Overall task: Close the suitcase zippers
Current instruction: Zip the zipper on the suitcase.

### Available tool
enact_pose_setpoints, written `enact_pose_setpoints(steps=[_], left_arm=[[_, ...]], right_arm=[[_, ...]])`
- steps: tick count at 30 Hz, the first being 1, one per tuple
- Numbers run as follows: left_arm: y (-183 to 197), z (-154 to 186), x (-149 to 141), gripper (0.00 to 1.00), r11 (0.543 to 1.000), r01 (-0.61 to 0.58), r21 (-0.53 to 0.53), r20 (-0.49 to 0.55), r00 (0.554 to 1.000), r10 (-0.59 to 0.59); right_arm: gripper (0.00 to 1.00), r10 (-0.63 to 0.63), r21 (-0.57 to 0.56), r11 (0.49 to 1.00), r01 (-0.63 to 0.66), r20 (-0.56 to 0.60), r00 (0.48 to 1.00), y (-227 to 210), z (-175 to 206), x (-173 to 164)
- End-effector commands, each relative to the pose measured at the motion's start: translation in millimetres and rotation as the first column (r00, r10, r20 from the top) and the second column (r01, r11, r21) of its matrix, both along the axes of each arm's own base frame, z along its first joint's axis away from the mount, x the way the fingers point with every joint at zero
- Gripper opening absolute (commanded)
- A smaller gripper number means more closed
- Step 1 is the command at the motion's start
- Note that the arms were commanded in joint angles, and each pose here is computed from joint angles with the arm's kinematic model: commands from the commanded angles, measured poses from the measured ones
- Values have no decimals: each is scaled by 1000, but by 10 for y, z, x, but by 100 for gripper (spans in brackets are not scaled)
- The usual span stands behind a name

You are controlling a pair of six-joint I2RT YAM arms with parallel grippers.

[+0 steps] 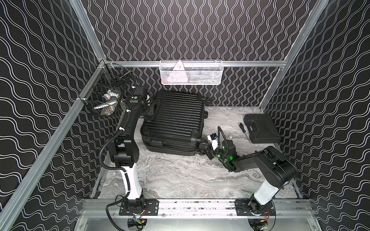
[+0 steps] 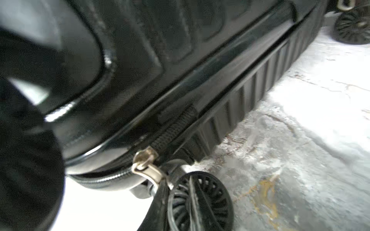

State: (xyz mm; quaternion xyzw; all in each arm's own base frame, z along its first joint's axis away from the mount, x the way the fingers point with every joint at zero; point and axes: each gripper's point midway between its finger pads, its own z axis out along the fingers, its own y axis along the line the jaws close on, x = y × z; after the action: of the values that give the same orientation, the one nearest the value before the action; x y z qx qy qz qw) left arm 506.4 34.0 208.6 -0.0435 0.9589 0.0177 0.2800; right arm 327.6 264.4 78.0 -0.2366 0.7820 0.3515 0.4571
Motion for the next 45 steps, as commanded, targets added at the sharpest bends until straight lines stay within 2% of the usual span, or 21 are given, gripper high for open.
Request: enact_pose_setpoints(steps=[1,6,15,25,29,31,39,45], left_arm=[[-38,-57,-114,38,1000,10,-19,-47,999,-11],[-30,-61,-112,38,1000,6,-21,-48,999,-7],[-31,-77,-120,38,1000,7,-21,-51,999,-8],[-28,-92,-115,38,1000,5,-28,-52,999,-7],[-28,-114,-114,38,999,4,-34,-59,998,-6],[-29,-116,-111,39,999,6,-33,-58,998,-8],[-21,-119,-114,39,999,5,-37,-59,998,-7],[-24,-123,-122,39,999,6,-38,-61,998,-8]], right_arm=[[29,23,29,999,-24,51,998,46,115,1],[36,13,51,999,-16,59,998,18,117,-43],[37,-3,88,996,-4,86,996,68,96,-29],[37,-52,26,998,49,138,989,98,69,71],[32,-82,-2,997,83,171,982,90,59,125],[27,-98,-6,995,101,183,978,70,72,145],[12,-63,-6,998,65,191,980,106,146,83],[9,-36,-9,999,38,177,984,120,128,25]])
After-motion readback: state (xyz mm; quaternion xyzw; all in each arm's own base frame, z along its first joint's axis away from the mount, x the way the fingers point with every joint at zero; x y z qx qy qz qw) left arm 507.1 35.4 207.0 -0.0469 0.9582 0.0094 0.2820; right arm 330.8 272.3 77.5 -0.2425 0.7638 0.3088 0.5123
